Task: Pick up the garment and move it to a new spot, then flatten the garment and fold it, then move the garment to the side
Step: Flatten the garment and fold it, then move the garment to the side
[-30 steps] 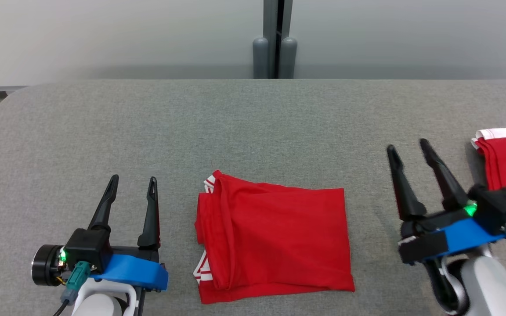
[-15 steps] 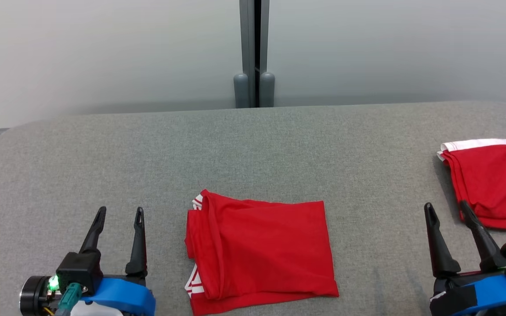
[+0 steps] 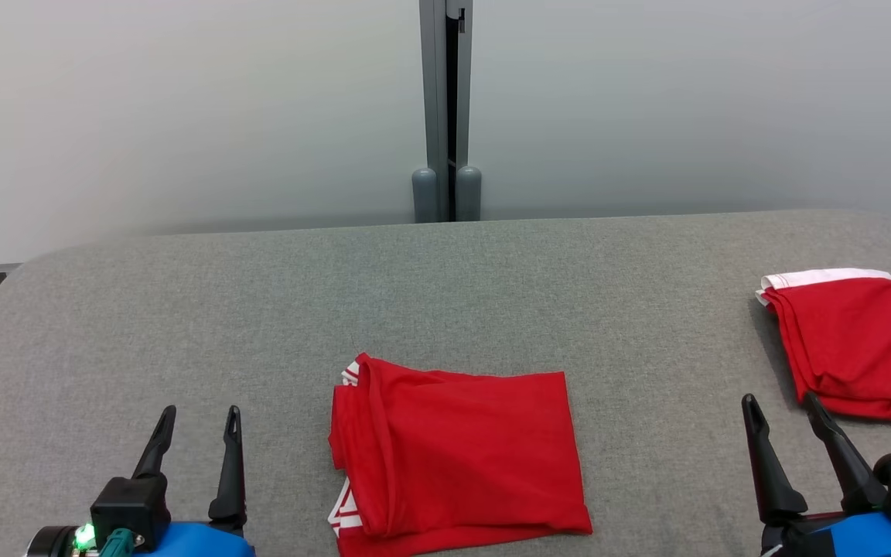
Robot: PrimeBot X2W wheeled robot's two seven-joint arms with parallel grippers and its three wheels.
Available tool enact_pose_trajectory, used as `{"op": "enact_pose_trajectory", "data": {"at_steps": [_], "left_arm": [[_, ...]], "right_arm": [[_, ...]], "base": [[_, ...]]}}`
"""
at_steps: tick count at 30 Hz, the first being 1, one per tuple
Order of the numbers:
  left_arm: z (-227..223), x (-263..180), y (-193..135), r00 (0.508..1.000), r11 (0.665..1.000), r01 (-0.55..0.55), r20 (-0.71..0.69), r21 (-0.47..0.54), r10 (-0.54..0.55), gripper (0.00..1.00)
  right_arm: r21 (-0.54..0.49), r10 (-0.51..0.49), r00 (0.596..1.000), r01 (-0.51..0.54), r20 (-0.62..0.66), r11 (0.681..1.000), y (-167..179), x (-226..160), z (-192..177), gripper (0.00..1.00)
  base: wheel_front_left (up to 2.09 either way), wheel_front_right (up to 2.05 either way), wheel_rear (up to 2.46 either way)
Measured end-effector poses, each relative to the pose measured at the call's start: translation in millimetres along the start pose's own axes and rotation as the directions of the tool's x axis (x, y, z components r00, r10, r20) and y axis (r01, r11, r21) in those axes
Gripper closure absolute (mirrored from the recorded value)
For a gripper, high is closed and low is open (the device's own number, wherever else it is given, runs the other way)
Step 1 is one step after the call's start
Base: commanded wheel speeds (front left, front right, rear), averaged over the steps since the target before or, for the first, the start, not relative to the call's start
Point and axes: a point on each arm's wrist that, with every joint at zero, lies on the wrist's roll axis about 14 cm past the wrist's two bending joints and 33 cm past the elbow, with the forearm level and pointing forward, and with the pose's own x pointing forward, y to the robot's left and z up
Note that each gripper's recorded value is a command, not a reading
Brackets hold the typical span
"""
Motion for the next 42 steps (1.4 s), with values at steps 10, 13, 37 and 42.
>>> {"op": "enact_pose_trajectory", "data": {"at_steps": [10, 13, 37, 42], "left_arm": [[8, -2, 12, 0.999, 1.000, -0.012, 0.038, -0.015, 0.012, 0.00], [8, -2, 14, 0.999, 1.000, -0.014, 0.043, -0.017, 0.014, 0.00], [18, 18, 20, 0.996, 1.000, -0.021, 0.082, -0.012, 0.022, 0.00], [20, 33, 25, 0.995, 0.999, -0.039, 0.096, -0.014, 0.040, 0.00]], "right_arm": [[0.000, -0.010, 1.000, 0.010, -0.010, 1.000, -2, -3, -1, 0.00], [0.001, -0.011, 1.000, 0.011, -0.009, 1.000, -2, -3, 0, 0.00], [0.002, 0.053, 0.988, -0.053, -0.146, 0.999, 14, 24, -40, 0.00], [0.056, 0.160, 0.941, -0.150, -0.297, 0.987, 48, 43, -93, 0.00]], "base": [[0.00, 0.00, 0.00], [0.00, 0.00, 0.00], [0.00, 0.00, 0.00], [0.00, 0.00, 0.00]]}}
